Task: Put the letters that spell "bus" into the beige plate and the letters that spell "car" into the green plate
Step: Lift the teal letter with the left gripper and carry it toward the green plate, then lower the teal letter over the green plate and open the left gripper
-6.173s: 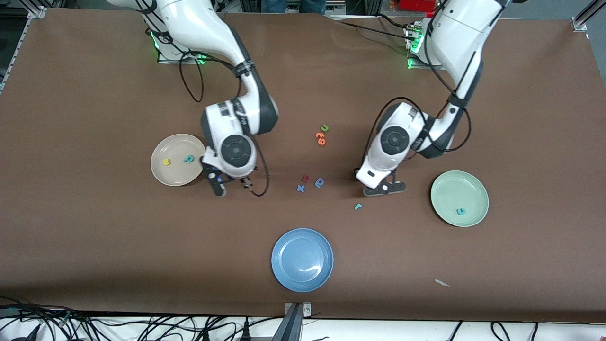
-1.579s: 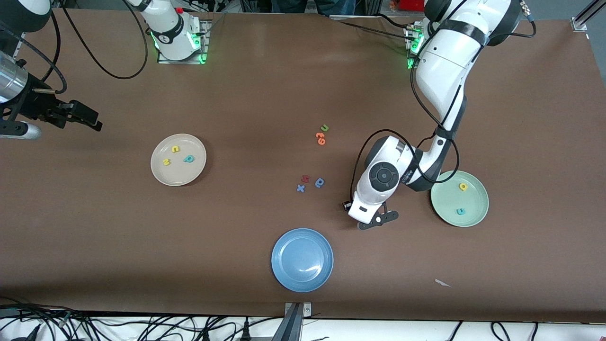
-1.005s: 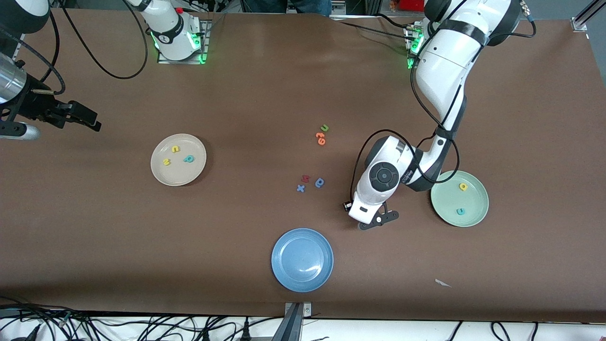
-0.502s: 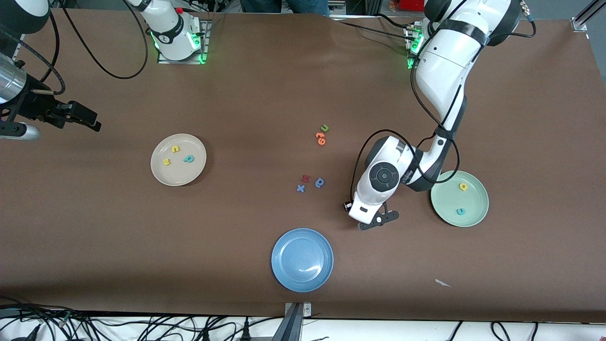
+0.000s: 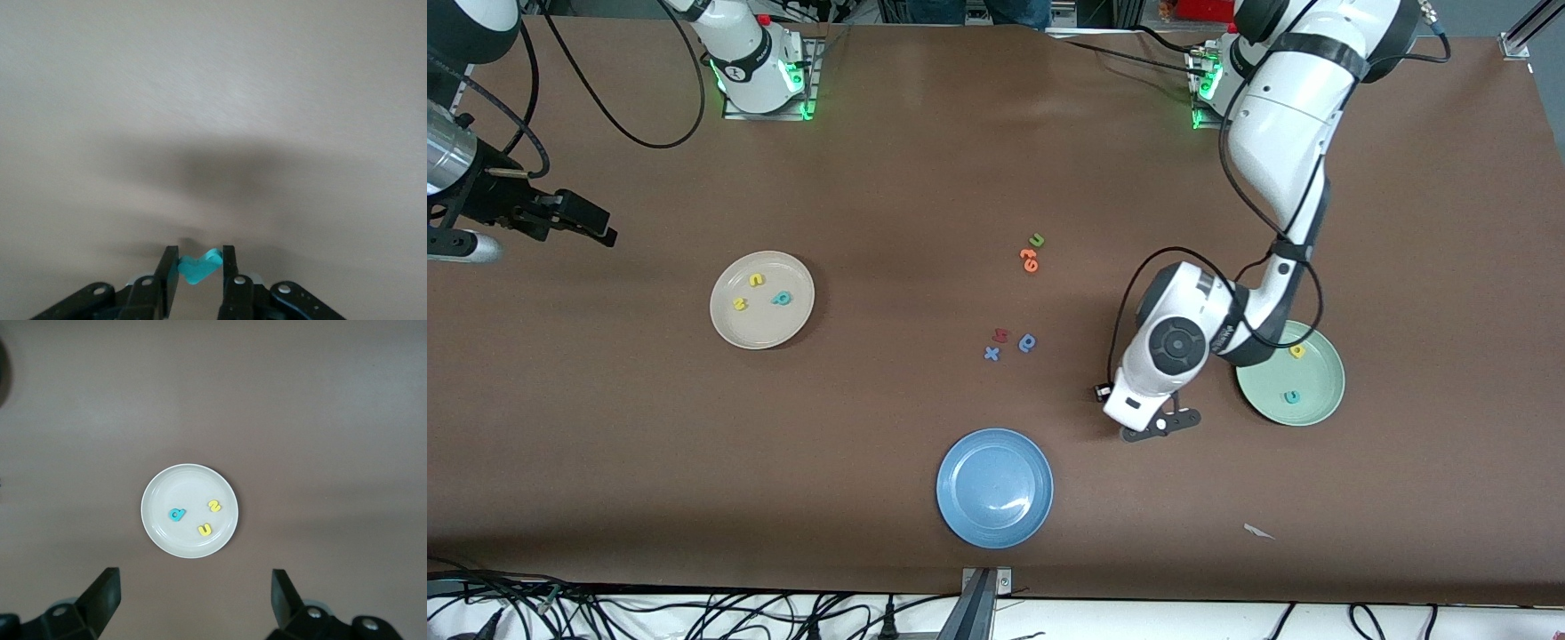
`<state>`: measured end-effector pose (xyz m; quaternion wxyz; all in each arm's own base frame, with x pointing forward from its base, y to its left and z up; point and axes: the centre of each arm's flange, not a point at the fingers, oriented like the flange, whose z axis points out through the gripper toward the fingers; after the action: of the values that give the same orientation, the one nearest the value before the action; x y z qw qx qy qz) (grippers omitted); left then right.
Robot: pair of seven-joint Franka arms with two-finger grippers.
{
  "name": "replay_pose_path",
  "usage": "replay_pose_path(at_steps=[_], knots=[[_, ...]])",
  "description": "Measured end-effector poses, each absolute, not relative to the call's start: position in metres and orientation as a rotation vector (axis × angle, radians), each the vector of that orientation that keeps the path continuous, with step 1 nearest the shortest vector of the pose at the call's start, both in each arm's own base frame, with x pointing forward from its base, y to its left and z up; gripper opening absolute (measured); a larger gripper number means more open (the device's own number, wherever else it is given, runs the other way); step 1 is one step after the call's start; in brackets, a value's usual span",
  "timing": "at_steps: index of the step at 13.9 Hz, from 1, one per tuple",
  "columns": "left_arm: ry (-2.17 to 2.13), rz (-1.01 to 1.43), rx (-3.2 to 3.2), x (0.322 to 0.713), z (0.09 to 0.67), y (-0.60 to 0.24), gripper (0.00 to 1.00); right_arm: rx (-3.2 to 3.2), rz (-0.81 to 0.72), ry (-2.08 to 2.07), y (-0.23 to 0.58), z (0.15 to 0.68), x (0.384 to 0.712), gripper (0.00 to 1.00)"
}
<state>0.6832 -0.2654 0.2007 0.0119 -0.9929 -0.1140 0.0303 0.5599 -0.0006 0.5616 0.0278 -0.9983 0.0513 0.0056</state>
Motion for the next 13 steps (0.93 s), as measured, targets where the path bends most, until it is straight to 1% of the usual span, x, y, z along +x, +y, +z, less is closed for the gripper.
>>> replay_pose_path(at_steps=[7, 10, 13], knots=[[-0.003, 0.204, -3.103, 0.715, 0.228, -0.117, 0.31, -3.082, 0.035, 0.159, -0.001, 0.561, 0.559, 1.0], [0.118, 0.221, -3.095, 0.714, 0.24, -0.069, 0.31, -3.082, 0.038, 0.159, -0.001, 0.56, 0.559, 1.0], [0.175, 0.22, -3.033, 0.701, 0.236, -0.033, 0.31, -3.082, 0.039, 0.16, -0.001, 0.56, 0.558, 1.0]])
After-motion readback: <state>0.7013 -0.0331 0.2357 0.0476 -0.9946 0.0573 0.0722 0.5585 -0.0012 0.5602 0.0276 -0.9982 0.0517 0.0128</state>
